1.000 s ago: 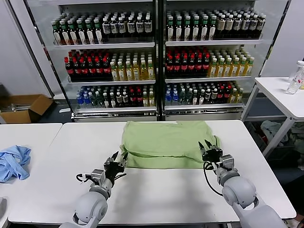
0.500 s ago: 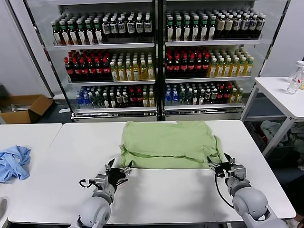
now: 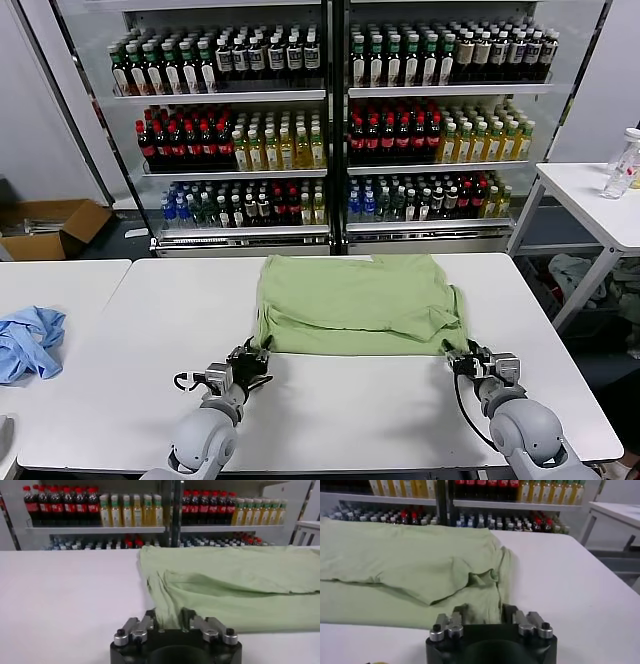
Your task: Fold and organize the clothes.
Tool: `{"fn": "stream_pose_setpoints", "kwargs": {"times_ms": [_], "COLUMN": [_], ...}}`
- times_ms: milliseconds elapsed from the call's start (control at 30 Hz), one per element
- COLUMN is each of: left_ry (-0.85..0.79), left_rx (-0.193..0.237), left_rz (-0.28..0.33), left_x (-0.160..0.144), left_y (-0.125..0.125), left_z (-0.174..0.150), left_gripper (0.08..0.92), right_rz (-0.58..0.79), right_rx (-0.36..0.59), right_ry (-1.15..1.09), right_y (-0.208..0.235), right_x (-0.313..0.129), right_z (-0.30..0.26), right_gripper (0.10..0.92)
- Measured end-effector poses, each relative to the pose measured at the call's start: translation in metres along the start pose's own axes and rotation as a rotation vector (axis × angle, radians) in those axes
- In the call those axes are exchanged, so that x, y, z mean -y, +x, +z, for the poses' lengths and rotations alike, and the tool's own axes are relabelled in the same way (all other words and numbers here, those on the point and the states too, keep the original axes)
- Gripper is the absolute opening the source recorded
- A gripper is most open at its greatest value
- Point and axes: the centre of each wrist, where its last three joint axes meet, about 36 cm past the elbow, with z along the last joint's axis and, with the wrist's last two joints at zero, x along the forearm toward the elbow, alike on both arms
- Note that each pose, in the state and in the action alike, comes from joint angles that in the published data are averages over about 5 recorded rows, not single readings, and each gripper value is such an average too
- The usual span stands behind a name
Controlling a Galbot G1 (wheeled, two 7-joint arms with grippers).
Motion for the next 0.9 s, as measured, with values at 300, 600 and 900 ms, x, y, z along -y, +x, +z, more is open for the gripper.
{"fn": "stream_pose_setpoints", "kwargs": {"times_ms": [300,600,900], "left_ry": [0.017,0.07,0.115], "left_rx": [0.012,0.01,-0.007], "left_rz": [-0.005,-0.032,-0.084], "left_x": [-0.006,-0.003,-0.002], "left_y": [0.012,0.054,0.128], "left_z": [0.003,0.017,0.032], "left_gripper": [0.093,0.093,0.093], "right_rz": [-0.027,-0.057,-0.087], "right_rx": [-0.01,-0.018,-0.028], "right_ry": [0.011,0.051,0.105], "right_y": [0.01,0.041,0.093], "right_x": [-0.005,-0.017,-0.034], "right_z": [0.004,0.015,0.031], "right_gripper": [0.141,0.141,0.147]}}
